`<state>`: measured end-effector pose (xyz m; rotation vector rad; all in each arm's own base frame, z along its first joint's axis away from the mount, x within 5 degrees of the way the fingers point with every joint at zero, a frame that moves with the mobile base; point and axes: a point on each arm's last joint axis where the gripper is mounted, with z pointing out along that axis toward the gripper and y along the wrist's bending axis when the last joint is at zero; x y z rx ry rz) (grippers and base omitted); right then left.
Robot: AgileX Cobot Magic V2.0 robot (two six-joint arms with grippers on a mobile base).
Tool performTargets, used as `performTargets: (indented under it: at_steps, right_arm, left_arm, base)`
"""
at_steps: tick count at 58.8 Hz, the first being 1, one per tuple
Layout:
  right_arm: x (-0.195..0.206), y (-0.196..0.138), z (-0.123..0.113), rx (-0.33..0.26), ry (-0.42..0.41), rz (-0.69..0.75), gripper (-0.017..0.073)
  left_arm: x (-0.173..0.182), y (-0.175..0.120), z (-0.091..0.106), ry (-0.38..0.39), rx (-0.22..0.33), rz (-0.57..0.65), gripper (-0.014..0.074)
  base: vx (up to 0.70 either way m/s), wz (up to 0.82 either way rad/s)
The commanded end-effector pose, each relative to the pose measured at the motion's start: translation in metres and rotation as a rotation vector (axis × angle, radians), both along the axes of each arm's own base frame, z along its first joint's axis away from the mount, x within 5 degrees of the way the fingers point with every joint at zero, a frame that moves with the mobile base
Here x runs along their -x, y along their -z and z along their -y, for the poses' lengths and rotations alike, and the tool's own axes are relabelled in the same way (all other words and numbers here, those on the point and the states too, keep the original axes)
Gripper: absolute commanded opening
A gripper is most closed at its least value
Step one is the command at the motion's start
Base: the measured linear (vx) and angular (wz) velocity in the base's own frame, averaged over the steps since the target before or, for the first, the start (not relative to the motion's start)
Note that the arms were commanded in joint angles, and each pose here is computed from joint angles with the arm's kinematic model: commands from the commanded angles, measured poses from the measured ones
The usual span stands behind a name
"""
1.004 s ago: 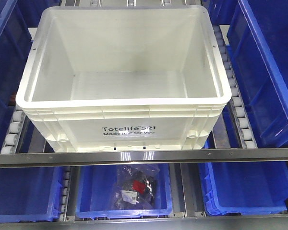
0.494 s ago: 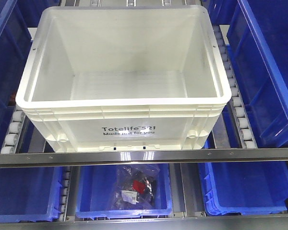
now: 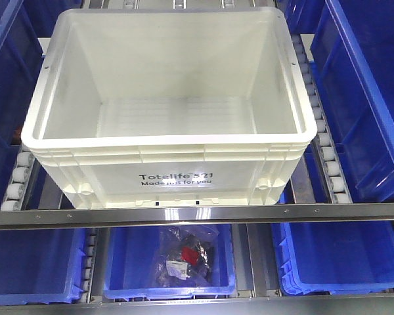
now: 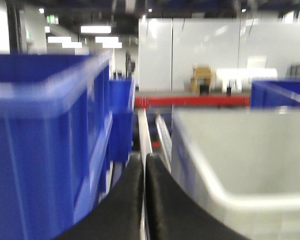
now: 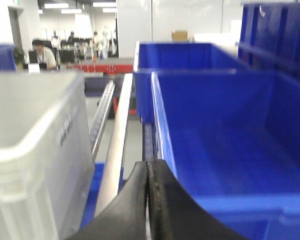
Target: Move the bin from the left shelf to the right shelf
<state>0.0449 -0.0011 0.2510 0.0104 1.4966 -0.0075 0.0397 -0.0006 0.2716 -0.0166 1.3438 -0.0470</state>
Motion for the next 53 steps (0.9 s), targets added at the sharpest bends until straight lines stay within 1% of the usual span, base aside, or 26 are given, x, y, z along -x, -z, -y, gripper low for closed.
performTargets:
  at_steps: [1,5,9,11,16,21,24,32,38,44,50,53]
  right_arm:
    - [0.008,-0.043,0.000,0.003,0.004,0.086,-0.0007]
    - [0.010,-0.065,0.001,0.003,0.008,0.066,-0.0007]
    - [0.010,-0.089,0.001,0.004,0.014,0.026,-0.0007]
    - [0.008,-0.098,0.001,0.007,0.018,0.002,-0.0007]
    - [-0.001,-0.115,0.002,0.010,0.025,-0.080,-0.0007]
    - [-0.013,-0.125,0.003,0.007,0.030,-0.181,-0.0007]
    - [-0.021,-0.126,0.003,0.006,0.032,-0.235,-0.0007]
    - [-0.040,-0.115,0.003,0.006,0.033,-0.346,-0.0007]
    - [-0.050,-0.104,0.003,0.007,0.034,-0.418,-0.0007]
    - [-0.060,-0.094,0.004,0.022,0.041,-0.488,0.0000]
    - [-0.070,-0.088,0.005,0.039,0.045,-0.546,0.0046]
    - [-0.075,-0.085,0.005,0.038,0.044,-0.569,0.0106]
  left_arm:
    - [0.019,-0.045,0.000,0.005,0.019,0.117,-0.0008]
    - [0.025,-0.066,0.000,0.005,0.018,0.072,-0.0008]
    - [0.026,-0.085,0.000,0.006,0.017,-0.003,-0.0008]
    - [0.028,-0.100,0.000,0.006,0.016,-0.019,-0.0008]
    - [0.023,-0.121,0.000,0.006,0.015,-0.096,-0.0008]
    - [0.013,-0.132,0.000,0.006,0.014,-0.179,-0.0008]
    - [0.006,-0.133,0.000,0.007,0.015,-0.224,-0.0008]
    - [-0.010,-0.124,0.001,0.012,0.019,-0.364,-0.0008]
    - [-0.018,-0.121,0.001,0.012,0.019,-0.400,-0.0008]
    - [-0.026,-0.116,0.001,0.010,0.016,-0.441,0.0005]
    - [-0.034,-0.112,0.001,0.009,0.015,-0.493,0.0076]
    - [-0.039,-0.111,0.002,0.010,0.013,-0.513,0.0143]
  base:
    - [0.00,0.00]
    - [0.00,0.00]
    - [0.00,0.00]
    - [0.00,0.00]
    - [0.00,0.00]
    - [0.00,0.00]
    - [0.00,0.00]
    - [0.00,0.00]
    - [0.00,0.00]
    - [0.00,0.00]
    - [0.00,0.00]
    - [0.00,0.00]
